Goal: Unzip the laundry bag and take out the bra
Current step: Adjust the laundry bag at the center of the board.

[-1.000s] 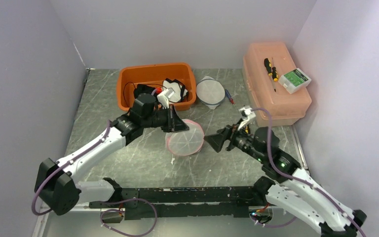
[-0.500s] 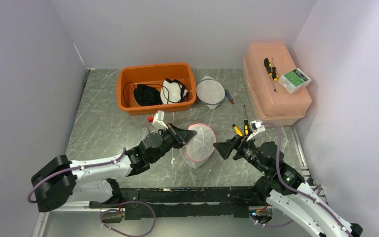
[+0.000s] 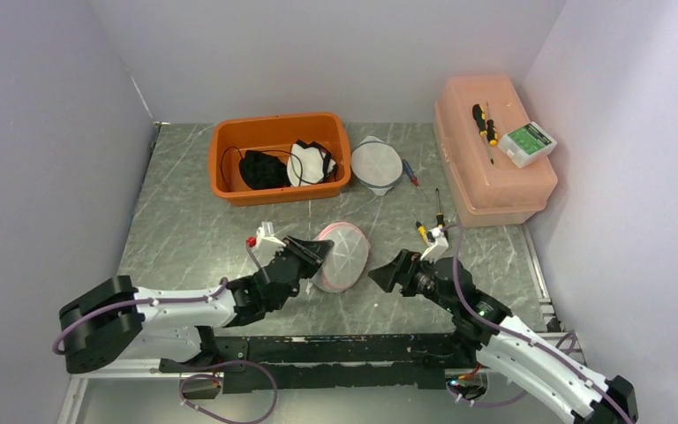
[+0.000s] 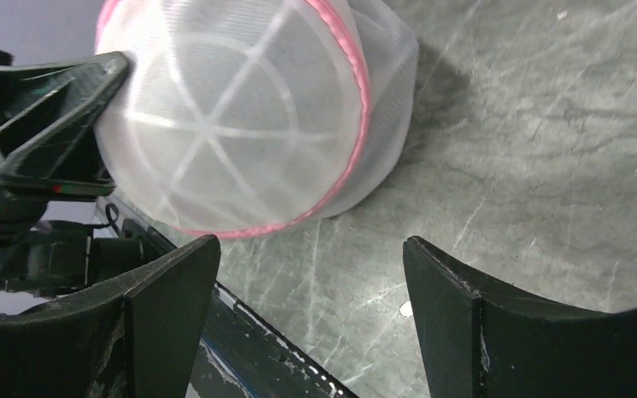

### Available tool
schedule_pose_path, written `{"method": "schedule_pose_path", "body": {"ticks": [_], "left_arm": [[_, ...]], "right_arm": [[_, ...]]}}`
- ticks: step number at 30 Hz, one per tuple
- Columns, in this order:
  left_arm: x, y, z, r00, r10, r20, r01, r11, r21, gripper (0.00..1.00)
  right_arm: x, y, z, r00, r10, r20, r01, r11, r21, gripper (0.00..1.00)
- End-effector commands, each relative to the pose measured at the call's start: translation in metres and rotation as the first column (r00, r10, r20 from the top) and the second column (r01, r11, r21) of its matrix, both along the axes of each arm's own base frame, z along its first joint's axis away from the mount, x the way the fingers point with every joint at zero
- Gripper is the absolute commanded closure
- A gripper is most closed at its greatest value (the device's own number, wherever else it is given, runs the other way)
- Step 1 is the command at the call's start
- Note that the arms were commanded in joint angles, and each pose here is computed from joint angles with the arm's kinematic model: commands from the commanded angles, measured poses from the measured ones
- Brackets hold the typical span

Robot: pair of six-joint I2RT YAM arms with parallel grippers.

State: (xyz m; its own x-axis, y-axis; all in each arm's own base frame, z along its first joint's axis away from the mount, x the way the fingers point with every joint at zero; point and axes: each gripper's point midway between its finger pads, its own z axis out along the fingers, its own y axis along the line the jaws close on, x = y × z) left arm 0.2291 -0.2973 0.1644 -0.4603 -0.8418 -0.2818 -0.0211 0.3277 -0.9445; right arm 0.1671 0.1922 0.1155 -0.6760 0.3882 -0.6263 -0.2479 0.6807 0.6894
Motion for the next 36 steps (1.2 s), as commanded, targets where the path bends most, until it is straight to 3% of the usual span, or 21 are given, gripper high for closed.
{"method": "schedule_pose_path", "body": {"ticks": [1, 5, 9, 13, 16, 18, 23, 27, 32, 36], "left_arm": [[-0.009, 0.026, -0.022, 0.993, 0.067, -0.093, -0.061, 0.996, 0.067, 0.62], [-0.019, 0.046, -0.033, 0.988, 0.08, -0.136, -0.055, 0.982, 0.18, 0.35], [-0.027, 0.061, -0.033, 0.988, 0.066, -0.139, -0.023, 0.957, 0.29, 0.22], [-0.034, 0.081, -0.019, 0.996, 0.001, -0.092, 0.045, 0.867, 0.496, 0.07], [-0.038, 0.09, -0.012, 0.993, -0.097, -0.073, 0.121, 0.787, 0.605, 0.06], [-0.034, 0.091, -0.011, 0.982, -0.171, -0.085, 0.187, 0.765, 0.617, 0.06], [-0.022, 0.067, -0.001, 0.899, -0.437, -0.034, 0.402, 0.791, 0.461, 0.11], [-0.022, 0.047, 0.013, 0.813, -0.582, 0.029, 0.521, 0.748, 0.411, 0.13], [-0.019, 0.03, 0.014, 0.737, -0.675, 0.02, 0.612, 0.68, 0.404, 0.15], [-0.011, 0.029, 0.0, 0.737, -0.675, -0.04, 0.628, 0.661, 0.412, 0.2]], "right_arm": [[0.006, 0.024, 0.018, 0.998, 0.056, 0.022, -0.058, 0.988, 0.146, 0.15], [0.008, 0.032, 0.012, 0.995, 0.099, 0.008, -0.099, 0.981, 0.166, 0.16], [0.01, 0.037, 0.011, 0.992, 0.129, 0.009, -0.128, 0.976, 0.175, 0.16], [0.01, 0.04, 0.011, 0.988, 0.154, 0.008, -0.153, 0.973, 0.172, 0.17], [0.01, 0.039, 0.014, 0.985, 0.168, 0.022, -0.17, 0.972, 0.16, 0.17], [0.01, 0.039, 0.018, 0.983, 0.182, 0.037, -0.186, 0.971, 0.151, 0.17], [0.01, 0.036, 0.018, 0.977, 0.207, 0.043, -0.211, 0.968, 0.138, 0.17], [0.008, 0.035, 0.017, 0.969, 0.243, 0.04, -0.246, 0.956, 0.159, 0.17], [0.004, 0.038, 0.015, 0.956, 0.291, 0.036, -0.292, 0.939, 0.18, 0.18], [0.003, 0.04, 0.018, 0.95, 0.309, 0.044, -0.311, 0.932, 0.188, 0.19]]}}
